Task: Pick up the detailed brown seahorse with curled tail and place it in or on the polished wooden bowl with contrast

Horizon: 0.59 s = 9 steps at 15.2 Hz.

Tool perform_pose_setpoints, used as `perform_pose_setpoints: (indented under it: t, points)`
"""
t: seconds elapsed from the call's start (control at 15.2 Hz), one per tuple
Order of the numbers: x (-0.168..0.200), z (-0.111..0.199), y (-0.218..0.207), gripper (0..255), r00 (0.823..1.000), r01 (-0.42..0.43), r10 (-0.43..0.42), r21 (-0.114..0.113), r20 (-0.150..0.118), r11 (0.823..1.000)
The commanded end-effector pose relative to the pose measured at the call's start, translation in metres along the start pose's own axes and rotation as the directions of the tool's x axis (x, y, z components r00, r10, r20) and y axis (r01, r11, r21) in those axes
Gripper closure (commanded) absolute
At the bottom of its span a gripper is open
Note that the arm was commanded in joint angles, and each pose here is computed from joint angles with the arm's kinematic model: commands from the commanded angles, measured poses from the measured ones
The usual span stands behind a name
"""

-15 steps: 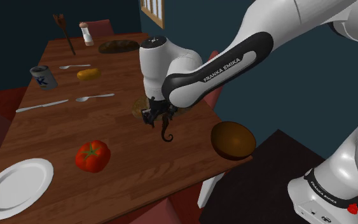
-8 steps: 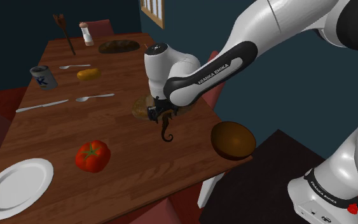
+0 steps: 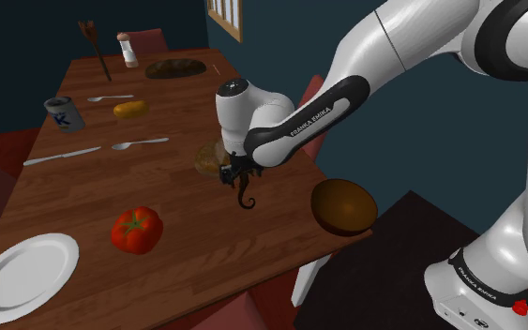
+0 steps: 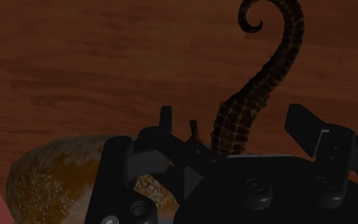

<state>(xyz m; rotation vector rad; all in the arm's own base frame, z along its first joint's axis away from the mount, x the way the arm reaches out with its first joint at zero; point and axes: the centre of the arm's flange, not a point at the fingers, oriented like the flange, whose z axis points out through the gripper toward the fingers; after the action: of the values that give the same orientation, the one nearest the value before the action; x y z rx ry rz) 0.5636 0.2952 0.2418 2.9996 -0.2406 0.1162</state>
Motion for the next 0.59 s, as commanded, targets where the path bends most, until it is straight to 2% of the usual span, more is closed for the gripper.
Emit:
perform_pose_setpoints:
  t: [0.0,0.26,0.33,0.53]
  points:
    - [0.0002,0.0007,0.0001,0,1.0,0.0,0.0,0.0,0.0,1.0]
    - [0.0002,0.0007,0.0001,0,1.0,0.0,0.0,0.0,0.0,1.0]
    - [0.0002,0.0007,0.0001,255,1.0,0.0,0.0,0.0,0.0,1.0]
    - [0.0002,0.0007,0.0001,255,1.0,0.0,0.0,0.0,0.0,1.0]
